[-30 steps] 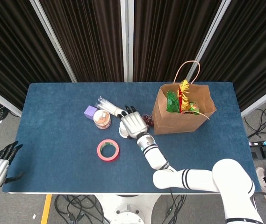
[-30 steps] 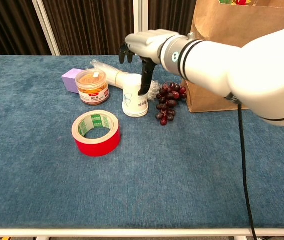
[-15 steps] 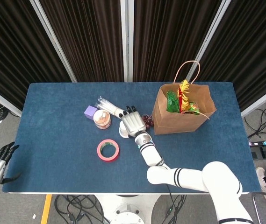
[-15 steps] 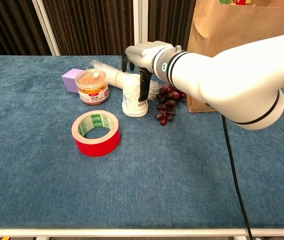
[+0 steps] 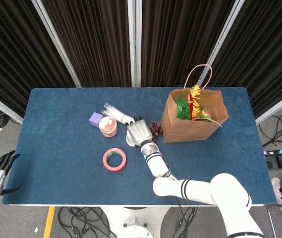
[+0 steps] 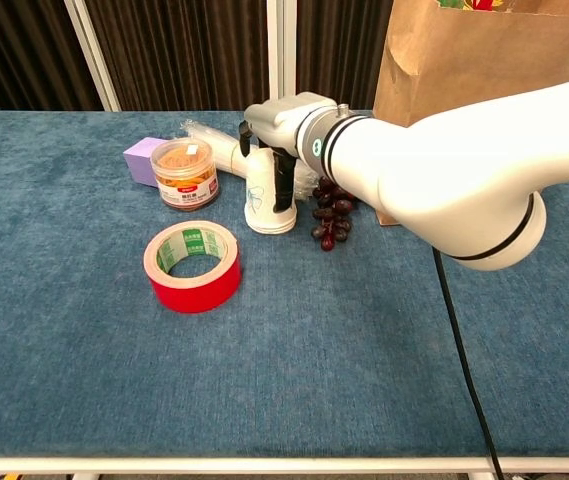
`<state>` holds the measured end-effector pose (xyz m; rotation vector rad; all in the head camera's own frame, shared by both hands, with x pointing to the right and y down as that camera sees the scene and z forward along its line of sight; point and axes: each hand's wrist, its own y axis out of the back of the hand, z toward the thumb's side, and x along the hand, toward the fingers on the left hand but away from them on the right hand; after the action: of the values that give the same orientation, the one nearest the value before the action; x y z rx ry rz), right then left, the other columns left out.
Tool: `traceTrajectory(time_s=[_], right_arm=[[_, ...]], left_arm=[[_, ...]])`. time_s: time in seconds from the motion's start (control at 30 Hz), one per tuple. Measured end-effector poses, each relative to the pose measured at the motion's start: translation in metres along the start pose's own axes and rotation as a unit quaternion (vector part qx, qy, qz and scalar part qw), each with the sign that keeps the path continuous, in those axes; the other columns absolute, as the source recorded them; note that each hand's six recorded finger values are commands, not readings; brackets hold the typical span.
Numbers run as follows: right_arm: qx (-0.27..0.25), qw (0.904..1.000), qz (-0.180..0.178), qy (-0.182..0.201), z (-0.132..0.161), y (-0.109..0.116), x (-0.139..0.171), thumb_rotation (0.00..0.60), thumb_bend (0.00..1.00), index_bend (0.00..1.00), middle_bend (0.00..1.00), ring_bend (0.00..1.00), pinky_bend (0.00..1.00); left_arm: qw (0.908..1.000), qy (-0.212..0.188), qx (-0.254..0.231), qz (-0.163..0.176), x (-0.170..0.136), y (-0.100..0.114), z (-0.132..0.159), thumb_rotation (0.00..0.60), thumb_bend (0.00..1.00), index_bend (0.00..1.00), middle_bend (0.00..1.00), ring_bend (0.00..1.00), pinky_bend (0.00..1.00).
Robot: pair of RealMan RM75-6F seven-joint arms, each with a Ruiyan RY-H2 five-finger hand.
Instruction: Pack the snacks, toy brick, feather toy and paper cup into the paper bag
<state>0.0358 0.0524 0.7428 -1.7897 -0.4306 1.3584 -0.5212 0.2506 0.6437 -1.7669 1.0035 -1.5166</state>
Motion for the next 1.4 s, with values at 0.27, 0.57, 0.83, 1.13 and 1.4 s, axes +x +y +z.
traceTrajectory(time_s=[0.27, 0.57, 0.83, 1.13, 1.4], right_arm=[[0.009, 0.9998, -0.016, -0.002, 0.002, 0.003, 0.002, 0.600, 0.02, 0.46, 0.44, 0.34, 0.39], [0.015, 0.9992, -0.038, -0.001, -0.001, 0.014, 0.007, 0.600, 0.06, 0.53, 0.50, 0.41, 0.47], [-0.011, 0.9971, -0.070, 0.026, 0.011, 0.047, 0.024, 0.600, 0.06, 0.53, 0.50, 0.41, 0.47], [-0.067, 0.9825, -0.163, 0.059, 0.020, 0.136, 0.063, 0.600, 0.06, 0.53, 0.50, 0.41, 0.47], [-0.090, 0.9434, -0.317, 0.033, -0.011, 0.226, 0.105, 0.600, 0.08, 0.53, 0.50, 0.41, 0.47]], left_arm=[[1.0000, -0.003, 0.001, 0.000, 0.001, -0.001, 0.002, 0.600, 0.26, 0.14, 0.09, 0.02, 0.17], [1.0000, -0.005, 0.001, -0.002, 0.002, -0.002, 0.004, 0.600, 0.26, 0.14, 0.09, 0.02, 0.17], [0.9999, -0.010, 0.004, -0.001, 0.002, -0.001, 0.009, 0.600, 0.26, 0.14, 0.09, 0.02, 0.17], [0.9999, -0.014, 0.006, -0.001, 0.003, -0.001, 0.015, 0.600, 0.26, 0.14, 0.09, 0.02, 0.17], [0.9997, -0.021, 0.010, -0.001, 0.003, -0.001, 0.020, 0.600, 0.27, 0.14, 0.09, 0.02, 0.17]])
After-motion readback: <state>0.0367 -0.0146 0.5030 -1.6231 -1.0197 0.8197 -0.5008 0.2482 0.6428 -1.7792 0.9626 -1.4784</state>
